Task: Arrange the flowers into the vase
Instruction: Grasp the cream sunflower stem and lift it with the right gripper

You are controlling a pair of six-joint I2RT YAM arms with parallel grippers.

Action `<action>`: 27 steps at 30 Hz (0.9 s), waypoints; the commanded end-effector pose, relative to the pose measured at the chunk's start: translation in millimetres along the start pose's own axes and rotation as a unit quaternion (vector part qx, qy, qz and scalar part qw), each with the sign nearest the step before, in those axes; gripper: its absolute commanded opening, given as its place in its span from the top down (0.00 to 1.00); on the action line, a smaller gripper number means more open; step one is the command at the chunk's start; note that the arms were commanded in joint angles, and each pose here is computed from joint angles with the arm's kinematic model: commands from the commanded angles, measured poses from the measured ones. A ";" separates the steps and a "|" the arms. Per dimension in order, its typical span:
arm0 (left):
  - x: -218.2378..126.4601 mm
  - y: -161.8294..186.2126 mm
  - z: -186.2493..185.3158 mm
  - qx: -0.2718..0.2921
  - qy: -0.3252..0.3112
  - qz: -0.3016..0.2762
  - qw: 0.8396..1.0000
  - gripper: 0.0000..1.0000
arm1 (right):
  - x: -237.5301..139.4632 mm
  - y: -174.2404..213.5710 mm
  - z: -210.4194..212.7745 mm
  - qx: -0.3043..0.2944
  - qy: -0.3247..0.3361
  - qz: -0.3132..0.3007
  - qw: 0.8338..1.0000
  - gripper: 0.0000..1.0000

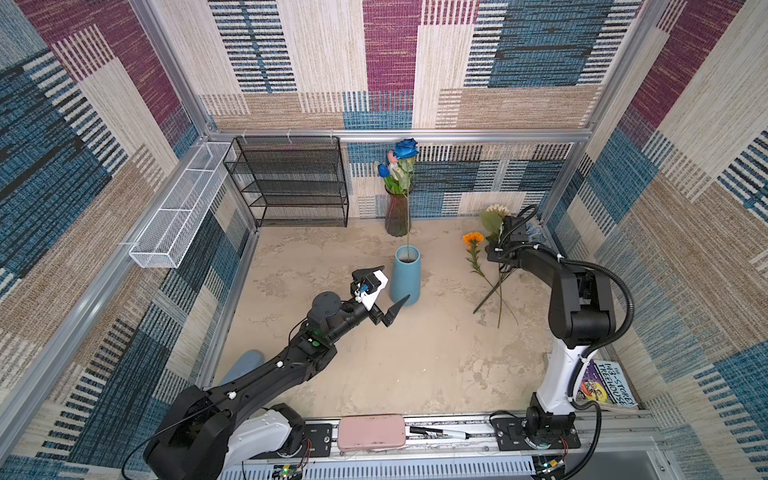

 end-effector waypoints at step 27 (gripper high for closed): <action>-15.9 -35.6 10.3 -0.017 -0.040 -0.085 0.995 0.01 | -425.9 -100.3 108.8 -0.102 -0.408 -0.654 0.629 1.00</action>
Point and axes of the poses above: each gripper's point midway between its finger pads, its own x axis out along the fingers, its own z axis along the line the jaws close on, y = z × x, the point moved 2 cm from there along -x, back along the fingers, and after that the axes turned 6 degrees about -x, right-handed, at the moved point
